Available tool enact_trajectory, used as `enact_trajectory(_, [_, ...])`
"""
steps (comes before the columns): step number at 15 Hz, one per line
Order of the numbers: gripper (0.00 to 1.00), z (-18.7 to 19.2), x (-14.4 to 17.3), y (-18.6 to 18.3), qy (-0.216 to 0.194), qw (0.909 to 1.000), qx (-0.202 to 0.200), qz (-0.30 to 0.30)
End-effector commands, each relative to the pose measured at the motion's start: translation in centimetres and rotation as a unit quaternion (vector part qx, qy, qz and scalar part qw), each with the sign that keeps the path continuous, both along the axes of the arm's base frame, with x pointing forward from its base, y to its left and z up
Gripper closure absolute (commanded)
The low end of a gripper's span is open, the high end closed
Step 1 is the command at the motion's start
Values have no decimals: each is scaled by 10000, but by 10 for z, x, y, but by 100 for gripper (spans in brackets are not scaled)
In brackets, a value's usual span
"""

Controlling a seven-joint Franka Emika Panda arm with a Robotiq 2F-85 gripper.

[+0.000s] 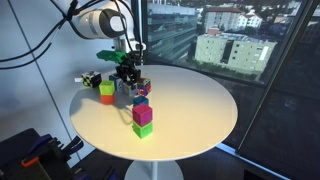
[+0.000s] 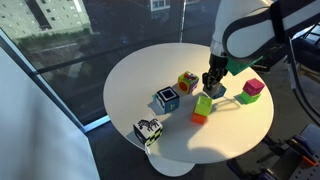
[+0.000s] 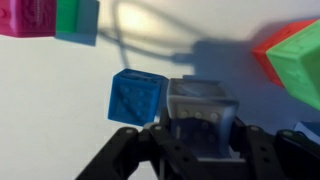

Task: Put the grey building block on the table

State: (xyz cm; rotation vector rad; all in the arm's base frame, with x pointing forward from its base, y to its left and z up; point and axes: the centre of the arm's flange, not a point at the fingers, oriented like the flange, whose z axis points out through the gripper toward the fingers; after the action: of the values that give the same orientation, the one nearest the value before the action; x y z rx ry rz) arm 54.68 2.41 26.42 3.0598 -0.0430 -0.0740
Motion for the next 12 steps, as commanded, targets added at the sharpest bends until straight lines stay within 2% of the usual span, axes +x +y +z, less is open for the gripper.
enact_trajectory(1, [73,-9,2,10,22,9998,-215,-28])
enact_trajectory(8, [73,-40,0,11,95,9995,-310,14])
enact_trajectory(9, [36,-43,-1,11,110,9995,-301,23])
enact_trajectory(10, [22,-44,-1,11,113,9995,-299,29])
enact_trajectory(12, [7,-47,-2,11,130,9995,-293,31])
